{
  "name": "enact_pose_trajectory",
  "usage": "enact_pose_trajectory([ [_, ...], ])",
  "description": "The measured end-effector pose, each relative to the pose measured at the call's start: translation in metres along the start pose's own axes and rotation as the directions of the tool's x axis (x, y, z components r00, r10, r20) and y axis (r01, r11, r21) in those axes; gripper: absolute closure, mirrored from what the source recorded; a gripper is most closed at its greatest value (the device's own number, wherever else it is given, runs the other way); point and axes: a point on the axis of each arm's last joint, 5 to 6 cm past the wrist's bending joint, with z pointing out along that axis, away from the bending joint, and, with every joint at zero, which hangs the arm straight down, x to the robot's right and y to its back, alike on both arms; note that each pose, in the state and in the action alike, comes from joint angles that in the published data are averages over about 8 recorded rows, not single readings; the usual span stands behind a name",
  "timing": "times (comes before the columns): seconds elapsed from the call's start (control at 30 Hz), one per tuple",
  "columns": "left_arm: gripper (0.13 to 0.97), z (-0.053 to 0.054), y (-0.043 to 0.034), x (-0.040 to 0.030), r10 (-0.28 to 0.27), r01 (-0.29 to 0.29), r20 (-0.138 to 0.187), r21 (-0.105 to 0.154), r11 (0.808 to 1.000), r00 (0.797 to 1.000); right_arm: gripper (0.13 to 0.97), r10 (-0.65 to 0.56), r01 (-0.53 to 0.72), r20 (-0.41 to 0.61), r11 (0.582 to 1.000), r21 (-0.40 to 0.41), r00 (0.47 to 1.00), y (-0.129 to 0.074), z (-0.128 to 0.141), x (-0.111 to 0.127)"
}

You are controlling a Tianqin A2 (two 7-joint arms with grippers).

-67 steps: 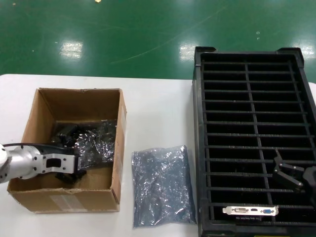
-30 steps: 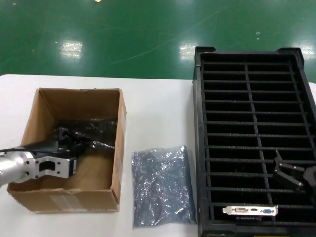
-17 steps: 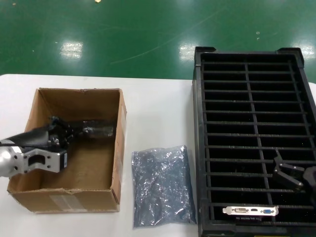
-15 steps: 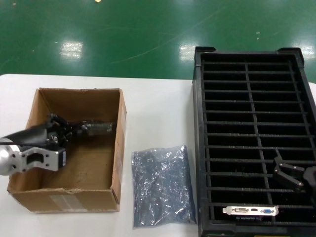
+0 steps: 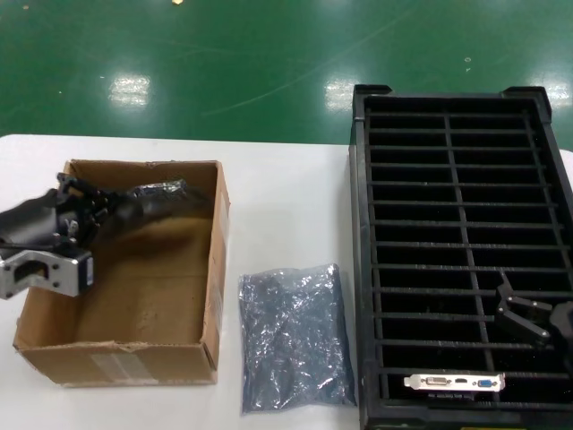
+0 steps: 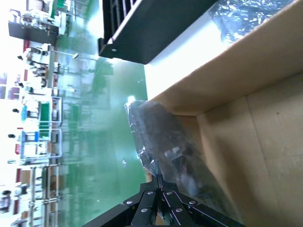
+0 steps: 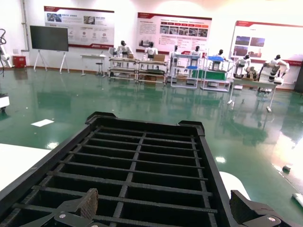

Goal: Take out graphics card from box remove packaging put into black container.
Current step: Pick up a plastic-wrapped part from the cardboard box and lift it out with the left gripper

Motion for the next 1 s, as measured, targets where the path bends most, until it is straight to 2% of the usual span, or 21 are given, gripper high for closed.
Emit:
enact_pose_trajectory([
  [0.17, 0.957, -0.017, -0.0046, -0.0103, 0.008, -0.008, 0.044, 0.005, 1.000, 0.999, 0.130, 0.000, 0.000, 0.000, 1.000, 0.000, 1.000, 0.000, 0.000, 0.000],
  [0.33, 0.957, -0.038, -0.0131, -0.0221, 0.007, -0.009, 0.100, 0.019, 1.000, 0.995, 0.130, 0.000, 0.000, 0.000, 1.000, 0.000, 1.000, 0.000, 0.000, 0.000],
  [0.43, 0.957, -0.052, -0.0197, -0.0283, 0.009, -0.014, 0.131, 0.036, 0.999, 0.991, 0.130, 0.000, 0.000, 0.000, 1.000, 0.000, 1.000, 0.000, 0.000, 0.000],
  [0.53, 0.957, -0.065, -0.0285, -0.0320, 0.016, -0.026, 0.158, 0.063, 0.998, 0.987, 0.130, 0.000, 0.000, 0.000, 1.000, 0.000, 1.000, 0.000, 0.000, 0.000],
  [0.63, 0.957, -0.076, -0.0399, -0.0326, 0.027, -0.046, 0.177, 0.102, 0.994, 0.984, 0.130, 0.000, 0.000, 0.000, 1.000, 0.000, 1.000, 0.000, 0.000, 0.000],
  [0.77, 0.957, -0.087, -0.0564, -0.0301, 0.058, -0.089, 0.190, 0.160, 0.983, 0.980, 0.130, 0.000, 0.000, 0.000, 1.000, 0.000, 1.000, 0.000, 0.000, 0.000],
  [1.0, 0.957, -0.097, -0.0767, -0.0232, 0.135, -0.182, 0.200, 0.235, 0.955, 0.970, 0.130, 0.000, 0.000, 0.000, 1.000, 0.000, 1.000, 0.000, 0.000, 0.000],
])
